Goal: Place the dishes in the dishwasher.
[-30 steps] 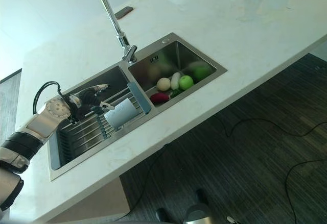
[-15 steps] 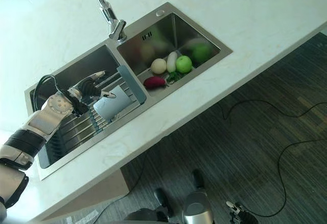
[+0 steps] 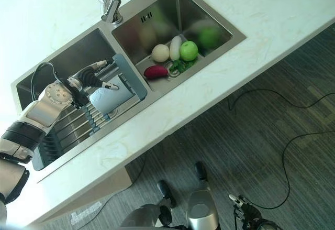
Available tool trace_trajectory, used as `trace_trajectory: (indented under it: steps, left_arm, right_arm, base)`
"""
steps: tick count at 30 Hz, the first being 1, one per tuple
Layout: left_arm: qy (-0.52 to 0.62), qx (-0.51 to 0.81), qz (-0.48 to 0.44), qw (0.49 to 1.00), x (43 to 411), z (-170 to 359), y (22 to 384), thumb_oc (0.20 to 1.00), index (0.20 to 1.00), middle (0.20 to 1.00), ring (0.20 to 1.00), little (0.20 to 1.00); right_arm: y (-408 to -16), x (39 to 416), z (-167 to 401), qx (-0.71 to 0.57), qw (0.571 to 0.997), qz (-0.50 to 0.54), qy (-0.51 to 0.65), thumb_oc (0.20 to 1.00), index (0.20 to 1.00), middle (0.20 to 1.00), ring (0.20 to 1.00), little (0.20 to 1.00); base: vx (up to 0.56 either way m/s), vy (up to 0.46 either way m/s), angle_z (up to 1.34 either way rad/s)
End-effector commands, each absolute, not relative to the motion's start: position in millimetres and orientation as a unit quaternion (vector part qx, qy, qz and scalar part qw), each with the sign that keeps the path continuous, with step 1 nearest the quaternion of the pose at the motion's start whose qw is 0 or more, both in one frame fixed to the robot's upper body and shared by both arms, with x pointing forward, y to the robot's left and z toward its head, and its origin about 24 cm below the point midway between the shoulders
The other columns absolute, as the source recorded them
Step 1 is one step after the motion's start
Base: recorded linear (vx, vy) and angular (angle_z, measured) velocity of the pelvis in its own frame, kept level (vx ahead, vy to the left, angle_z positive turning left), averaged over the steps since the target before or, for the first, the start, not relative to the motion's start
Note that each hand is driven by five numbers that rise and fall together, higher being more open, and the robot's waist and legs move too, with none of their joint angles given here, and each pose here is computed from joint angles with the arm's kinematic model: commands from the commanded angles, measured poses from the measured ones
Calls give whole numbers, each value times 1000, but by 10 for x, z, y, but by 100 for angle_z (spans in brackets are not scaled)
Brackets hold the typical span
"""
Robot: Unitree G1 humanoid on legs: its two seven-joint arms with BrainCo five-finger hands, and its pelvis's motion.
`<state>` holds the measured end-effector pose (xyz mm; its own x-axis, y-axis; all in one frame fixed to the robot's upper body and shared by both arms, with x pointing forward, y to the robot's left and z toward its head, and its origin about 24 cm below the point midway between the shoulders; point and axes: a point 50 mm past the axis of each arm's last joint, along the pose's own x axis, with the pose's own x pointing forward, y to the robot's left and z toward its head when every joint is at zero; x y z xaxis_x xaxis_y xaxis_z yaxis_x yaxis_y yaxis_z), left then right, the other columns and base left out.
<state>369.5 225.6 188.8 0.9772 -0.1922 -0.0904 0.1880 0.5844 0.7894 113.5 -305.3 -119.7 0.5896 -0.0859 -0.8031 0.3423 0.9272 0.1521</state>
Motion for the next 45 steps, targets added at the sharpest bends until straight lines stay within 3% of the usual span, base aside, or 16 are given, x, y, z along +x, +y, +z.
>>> trace_trajectory:
  steps: [1, 8, 19, 34, 45]
  left_arm:
    - [21, 459, -90, 884, 3655, 1948, 2455, 1000, 1000, 1000, 1000, 1000]
    - [-1, 483, -39, 875, 3556, 1918, 2545, 1000, 1000, 1000, 1000, 1000]
    - [-134, 486, 95, 858, 3271, 2190, 2794, 1000, 1000, 1000, 1000, 1000]
    - [-172, 481, 74, 856, 3253, 2153, 2582, 1000, 1000, 1000, 1000, 1000]
    - [-165, 451, -31, 877, 3276, 2024, 2241, 1000, 1000, 1000, 1000, 1000]
  right_arm:
    - [-3043, 1057, -1222, 170, 875, -144, 431, 1000, 1000, 1000, 1000, 1000]
    - [-3026, 1023, -1245, 173, 869, -161, 435, 1000, 1000, 1000, 1000, 1000]
    - [-2993, 837, -1308, 183, 862, -172, 440, 1000, 1000, 1000, 1000, 1000]
    - [-2866, 963, -1315, 189, 868, -157, 432, 1000, 1000, 1000, 1000, 1000]
    - [-2898, 1013, -1290, 196, 871, -170, 417, 1000, 1000, 1000, 1000, 1000]
  base:
    - [16, -29, 4]
    - [28, 1, 7]
    - [-16, -5, 1]
    - [-23, -6, 1]
    - [0, 0, 0]
